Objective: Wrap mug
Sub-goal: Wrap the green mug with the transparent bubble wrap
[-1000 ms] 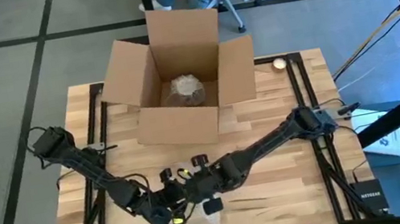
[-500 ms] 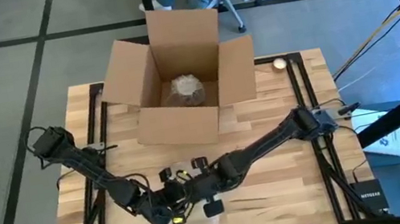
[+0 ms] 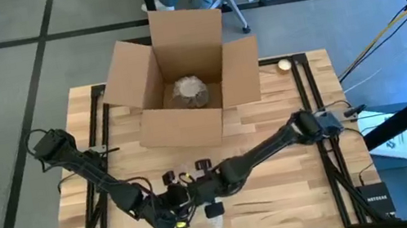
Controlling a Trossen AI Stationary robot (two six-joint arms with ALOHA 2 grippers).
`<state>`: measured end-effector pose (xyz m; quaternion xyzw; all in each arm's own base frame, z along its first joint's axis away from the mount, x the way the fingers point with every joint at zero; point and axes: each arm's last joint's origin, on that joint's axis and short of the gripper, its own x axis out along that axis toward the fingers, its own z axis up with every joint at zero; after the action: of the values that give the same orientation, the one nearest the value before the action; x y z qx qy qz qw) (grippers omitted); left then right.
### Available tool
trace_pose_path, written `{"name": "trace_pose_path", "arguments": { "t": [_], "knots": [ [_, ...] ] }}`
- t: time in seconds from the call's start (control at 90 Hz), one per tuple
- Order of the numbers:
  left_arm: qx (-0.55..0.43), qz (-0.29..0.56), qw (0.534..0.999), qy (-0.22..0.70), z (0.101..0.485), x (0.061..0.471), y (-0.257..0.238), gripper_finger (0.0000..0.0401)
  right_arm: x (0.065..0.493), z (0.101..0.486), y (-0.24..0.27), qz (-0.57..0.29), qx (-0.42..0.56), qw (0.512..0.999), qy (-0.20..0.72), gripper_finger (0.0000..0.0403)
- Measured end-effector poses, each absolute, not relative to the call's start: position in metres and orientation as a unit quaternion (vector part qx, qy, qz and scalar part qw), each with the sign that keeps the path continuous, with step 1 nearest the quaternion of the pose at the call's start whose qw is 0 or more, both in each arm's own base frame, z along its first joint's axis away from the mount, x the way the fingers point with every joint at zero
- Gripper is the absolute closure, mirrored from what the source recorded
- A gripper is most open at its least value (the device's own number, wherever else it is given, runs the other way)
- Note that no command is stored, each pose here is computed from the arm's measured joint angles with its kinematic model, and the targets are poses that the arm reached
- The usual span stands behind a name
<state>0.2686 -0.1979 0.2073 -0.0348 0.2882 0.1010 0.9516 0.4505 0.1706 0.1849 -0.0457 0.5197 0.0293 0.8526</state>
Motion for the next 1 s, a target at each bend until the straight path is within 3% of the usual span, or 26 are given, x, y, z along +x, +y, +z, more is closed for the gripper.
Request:
{"name": "trace_pose_path", "arguments": {
  "t": [0.167, 0.611, 0.833, 1.0],
  "knots": [
    [-0.035, 0.1, 0.952, 0.288, 0.208, 0.269, -0.198, 0.0248, 0.451, 0.192, 0.171, 0.032, -0.042, 0.848, 0.527, 0.0389],
    [-0.043, 0.09, 0.951, 0.292, 0.211, 0.267, -0.198, 0.0248, 0.443, 0.272, 0.174, 0.044, -0.052, 0.85, 0.522, 0.0388],
    [-0.14, 0.072, 0.934, 0.32, 0.242, 0.236, -0.192, 0.0248, 0.403, 0.264, 0.198, 0.001, -0.1, 0.801, 0.59, 0.0388],
    [-0.192, 0.1, 0.877, 0.428, 0.241, 0.194, -0.191, 0.0248, 0.359, 0.254, 0.211, -0.073, -0.103, 0.798, 0.589, 0.0388]
  ]
}}
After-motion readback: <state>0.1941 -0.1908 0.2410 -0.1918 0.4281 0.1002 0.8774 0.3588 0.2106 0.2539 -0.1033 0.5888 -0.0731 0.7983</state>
